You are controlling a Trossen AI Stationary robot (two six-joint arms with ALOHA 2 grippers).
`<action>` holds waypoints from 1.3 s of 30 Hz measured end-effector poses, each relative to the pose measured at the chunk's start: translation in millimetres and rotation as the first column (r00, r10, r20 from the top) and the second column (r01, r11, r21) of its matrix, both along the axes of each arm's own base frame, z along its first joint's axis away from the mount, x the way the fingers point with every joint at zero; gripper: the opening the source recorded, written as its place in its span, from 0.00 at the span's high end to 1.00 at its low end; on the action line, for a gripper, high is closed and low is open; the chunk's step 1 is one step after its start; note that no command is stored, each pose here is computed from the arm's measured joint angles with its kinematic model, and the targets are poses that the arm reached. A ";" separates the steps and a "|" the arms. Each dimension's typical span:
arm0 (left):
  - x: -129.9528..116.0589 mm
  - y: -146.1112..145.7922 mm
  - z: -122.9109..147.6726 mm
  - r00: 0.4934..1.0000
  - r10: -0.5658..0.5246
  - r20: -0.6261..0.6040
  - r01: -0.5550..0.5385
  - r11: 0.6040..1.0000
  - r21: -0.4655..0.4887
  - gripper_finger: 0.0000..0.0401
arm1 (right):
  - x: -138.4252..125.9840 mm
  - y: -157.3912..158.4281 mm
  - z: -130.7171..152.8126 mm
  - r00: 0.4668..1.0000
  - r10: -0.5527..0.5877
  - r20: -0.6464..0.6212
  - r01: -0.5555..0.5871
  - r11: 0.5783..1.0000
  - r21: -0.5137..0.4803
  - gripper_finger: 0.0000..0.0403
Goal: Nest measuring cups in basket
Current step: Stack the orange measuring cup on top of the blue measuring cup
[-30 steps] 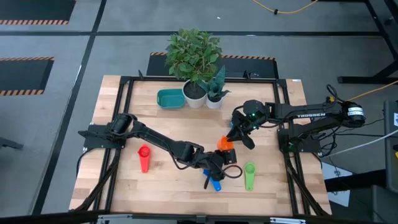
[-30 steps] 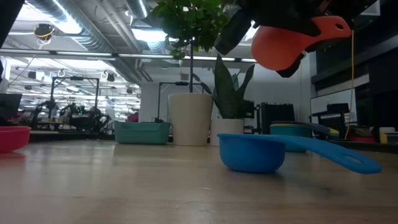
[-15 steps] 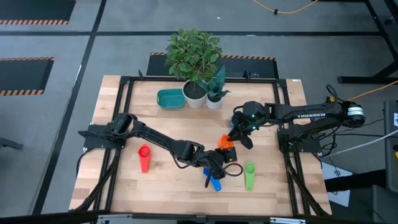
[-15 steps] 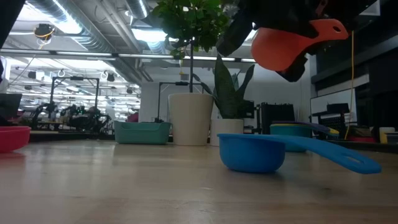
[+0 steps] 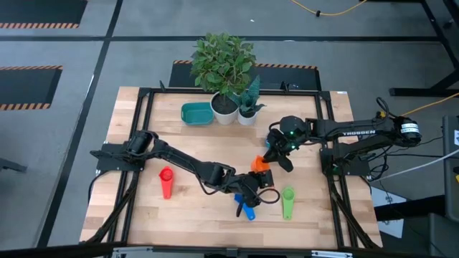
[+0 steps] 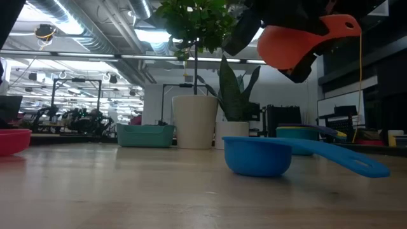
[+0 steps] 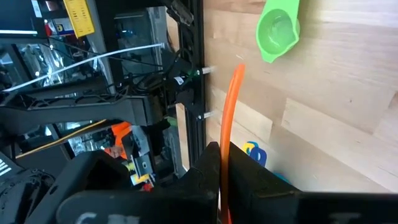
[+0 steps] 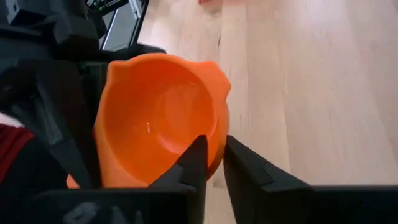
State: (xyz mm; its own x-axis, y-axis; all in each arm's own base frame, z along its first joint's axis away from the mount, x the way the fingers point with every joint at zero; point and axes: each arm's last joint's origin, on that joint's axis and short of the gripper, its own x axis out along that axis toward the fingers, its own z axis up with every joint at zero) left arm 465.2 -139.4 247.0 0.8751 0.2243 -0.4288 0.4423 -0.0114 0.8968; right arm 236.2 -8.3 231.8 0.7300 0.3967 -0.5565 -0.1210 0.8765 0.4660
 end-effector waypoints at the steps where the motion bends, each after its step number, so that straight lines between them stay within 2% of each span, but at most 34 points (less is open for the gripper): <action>1: 0.2 0.5 -0.1 1.000 0.001 0.000 -0.001 1.000 -0.001 0.99 | 0.4 -0.1 0.5 1.000 -0.003 0.006 0.003 1.000 0.000 0.92; 4: 0.4 0.8 -0.3 1.000 0.002 0.000 -0.002 1.000 -0.003 0.96 | 1.4 -0.3 1.8 1.000 -0.010 0.019 0.010 1.000 0.003 0.97; 15: 0.6 0.9 -0.1 1.000 0.026 0.016 -0.026 0.998 -0.054 0.85 | 1.6 -0.5 1.3 0.999 -0.003 0.032 0.004 0.999 -0.036 0.98; 20: 0.3 1.7 -0.7 0.999 0.038 0.011 -0.037 0.998 -0.049 0.82 | 1.3 -3.7 0.0 0.998 -0.056 0.024 0.058 0.994 -0.093 0.98; 26: -0.1 1.0 -0.6 0.998 0.053 0.017 -0.052 0.994 -0.095 0.81 | -1.5 -21.2 -2.1 0.993 -0.119 0.013 0.120 0.982 -0.146 0.98; 36: -0.2 2.3 -1.4 0.998 0.056 0.008 -0.055 0.994 -0.095 0.81 | -21.7 -63.6 -12.5 0.963 -0.245 -0.109 0.220 0.955 -0.201 0.98; 39: 0.1 3.4 -1.6 0.997 0.072 0.012 -0.070 0.990 -0.123 0.81 | -28.6 -76.0 -14.4 0.949 -0.288 -0.132 0.256 0.942 -0.219 0.97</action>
State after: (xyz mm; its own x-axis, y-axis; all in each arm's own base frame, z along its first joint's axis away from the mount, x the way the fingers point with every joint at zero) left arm 465.3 -136.0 245.4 0.8661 0.2325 -0.4426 0.4234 0.1297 0.8966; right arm 207.6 -84.3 217.3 0.6899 0.0666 -0.7208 0.1963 0.9412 0.2749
